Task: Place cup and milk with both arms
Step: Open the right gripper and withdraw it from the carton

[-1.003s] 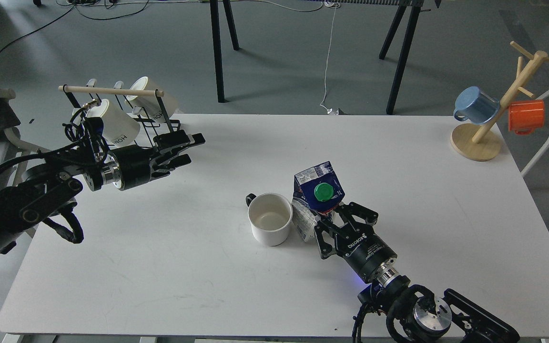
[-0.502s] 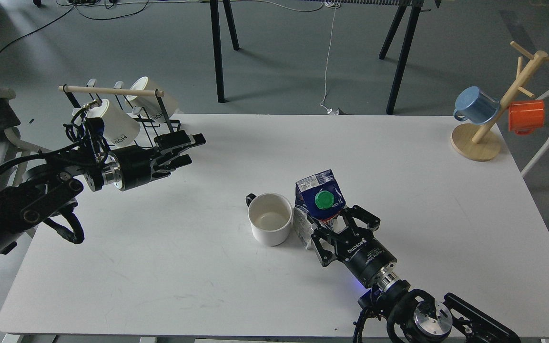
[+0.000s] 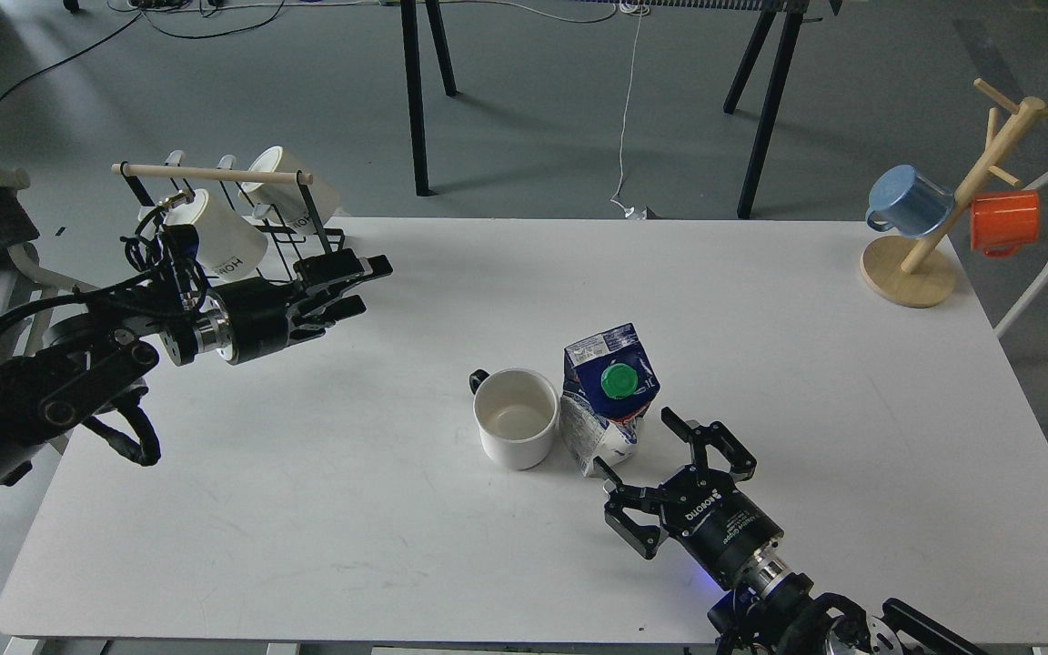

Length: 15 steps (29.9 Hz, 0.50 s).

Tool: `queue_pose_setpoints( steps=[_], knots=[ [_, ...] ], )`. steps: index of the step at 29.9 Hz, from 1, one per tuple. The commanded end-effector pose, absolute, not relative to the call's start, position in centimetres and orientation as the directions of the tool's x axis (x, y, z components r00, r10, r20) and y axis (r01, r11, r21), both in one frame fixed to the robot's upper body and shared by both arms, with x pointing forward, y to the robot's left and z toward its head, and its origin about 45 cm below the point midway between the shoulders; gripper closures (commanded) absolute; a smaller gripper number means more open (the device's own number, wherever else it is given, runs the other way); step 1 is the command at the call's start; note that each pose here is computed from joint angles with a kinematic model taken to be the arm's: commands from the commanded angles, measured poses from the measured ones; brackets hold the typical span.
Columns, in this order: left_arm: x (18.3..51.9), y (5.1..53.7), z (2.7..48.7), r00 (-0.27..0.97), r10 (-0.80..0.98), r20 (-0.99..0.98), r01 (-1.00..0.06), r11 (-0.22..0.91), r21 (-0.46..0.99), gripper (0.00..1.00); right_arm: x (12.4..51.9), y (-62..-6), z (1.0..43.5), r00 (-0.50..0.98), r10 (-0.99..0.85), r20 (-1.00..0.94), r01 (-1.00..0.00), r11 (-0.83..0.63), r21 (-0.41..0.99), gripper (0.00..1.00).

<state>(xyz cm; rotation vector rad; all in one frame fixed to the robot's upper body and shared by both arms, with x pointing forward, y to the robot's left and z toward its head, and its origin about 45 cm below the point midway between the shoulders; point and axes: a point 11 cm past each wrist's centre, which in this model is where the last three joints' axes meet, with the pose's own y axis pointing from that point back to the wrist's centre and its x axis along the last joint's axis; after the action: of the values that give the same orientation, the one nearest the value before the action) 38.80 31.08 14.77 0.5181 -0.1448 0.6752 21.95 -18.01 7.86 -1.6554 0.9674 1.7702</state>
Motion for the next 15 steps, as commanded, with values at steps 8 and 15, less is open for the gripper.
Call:
queue_pose_setpoints(
  steps=[8,15],
  knots=[
    [38.9,31.6,15.1,0.769,0.565,0.298,-0.638,0.653,0.408,0.07,22.0,-31.0,10.7,-0.086,-0.309,-0.947,-0.861,-0.456,0.227,0.01],
    [39.3,34.2,16.6,0.723,0.616,0.313,-0.689,0.613,0.386,0.07,28.9,-41.6,17.7,0.031,-0.486,-0.873,-0.965,-0.243,0.101,0.01]
  ],
)
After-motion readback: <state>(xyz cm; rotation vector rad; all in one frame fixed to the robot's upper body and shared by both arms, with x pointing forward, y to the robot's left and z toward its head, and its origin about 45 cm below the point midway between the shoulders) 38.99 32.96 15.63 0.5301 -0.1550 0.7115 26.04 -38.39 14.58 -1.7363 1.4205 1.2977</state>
